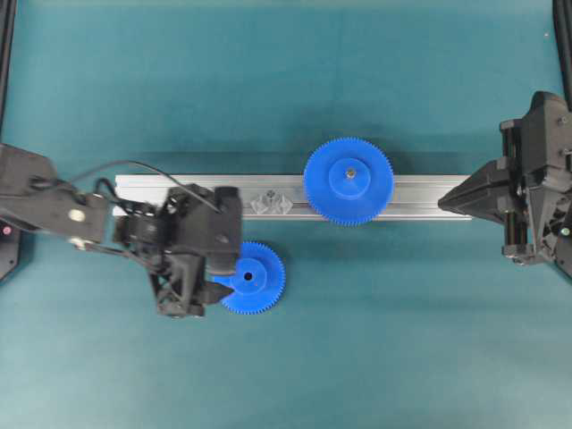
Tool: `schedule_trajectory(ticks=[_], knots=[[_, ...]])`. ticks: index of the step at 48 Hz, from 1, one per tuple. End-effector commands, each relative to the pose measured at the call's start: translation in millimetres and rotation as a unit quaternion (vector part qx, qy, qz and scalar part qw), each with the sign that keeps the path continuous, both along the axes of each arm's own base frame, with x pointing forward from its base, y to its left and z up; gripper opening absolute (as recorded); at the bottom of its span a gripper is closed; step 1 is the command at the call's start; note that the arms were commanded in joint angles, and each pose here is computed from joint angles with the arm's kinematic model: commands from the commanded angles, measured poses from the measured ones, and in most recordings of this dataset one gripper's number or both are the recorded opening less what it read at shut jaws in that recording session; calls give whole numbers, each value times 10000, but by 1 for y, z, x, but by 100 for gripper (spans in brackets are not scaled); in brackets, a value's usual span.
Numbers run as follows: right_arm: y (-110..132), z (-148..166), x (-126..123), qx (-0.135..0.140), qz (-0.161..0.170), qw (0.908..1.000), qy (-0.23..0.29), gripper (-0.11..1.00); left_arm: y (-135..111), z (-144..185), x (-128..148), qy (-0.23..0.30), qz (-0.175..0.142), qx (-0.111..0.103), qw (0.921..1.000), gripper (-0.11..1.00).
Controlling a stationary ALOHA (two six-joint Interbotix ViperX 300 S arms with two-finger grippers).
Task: Find the location of the shaft and insert the small gear.
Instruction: 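Move the left gripper down toward the loose small blue gear, then close the left gripper on the small blue gear's hub and grip it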
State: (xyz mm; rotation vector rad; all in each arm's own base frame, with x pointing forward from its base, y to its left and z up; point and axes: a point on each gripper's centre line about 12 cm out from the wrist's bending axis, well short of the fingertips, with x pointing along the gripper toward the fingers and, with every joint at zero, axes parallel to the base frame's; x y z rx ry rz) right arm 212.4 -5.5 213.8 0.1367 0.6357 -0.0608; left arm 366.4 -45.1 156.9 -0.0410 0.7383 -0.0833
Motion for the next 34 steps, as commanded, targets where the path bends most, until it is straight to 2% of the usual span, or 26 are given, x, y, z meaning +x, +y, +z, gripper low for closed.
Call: schedule_trajectory(ticks=[1, 17, 34], knots=[[0, 4, 2, 42, -31, 10000, -70, 6, -3, 5, 14, -124, -38, 2, 9999, 91], [-1, 2, -1, 41, -46, 10000, -78, 6, -6, -4, 36, -44, -119, 105, 9999, 91], [0, 1, -8, 39, -38, 9999, -147, 6, -6, -13, 33, 306, -126, 150, 9993, 91]])
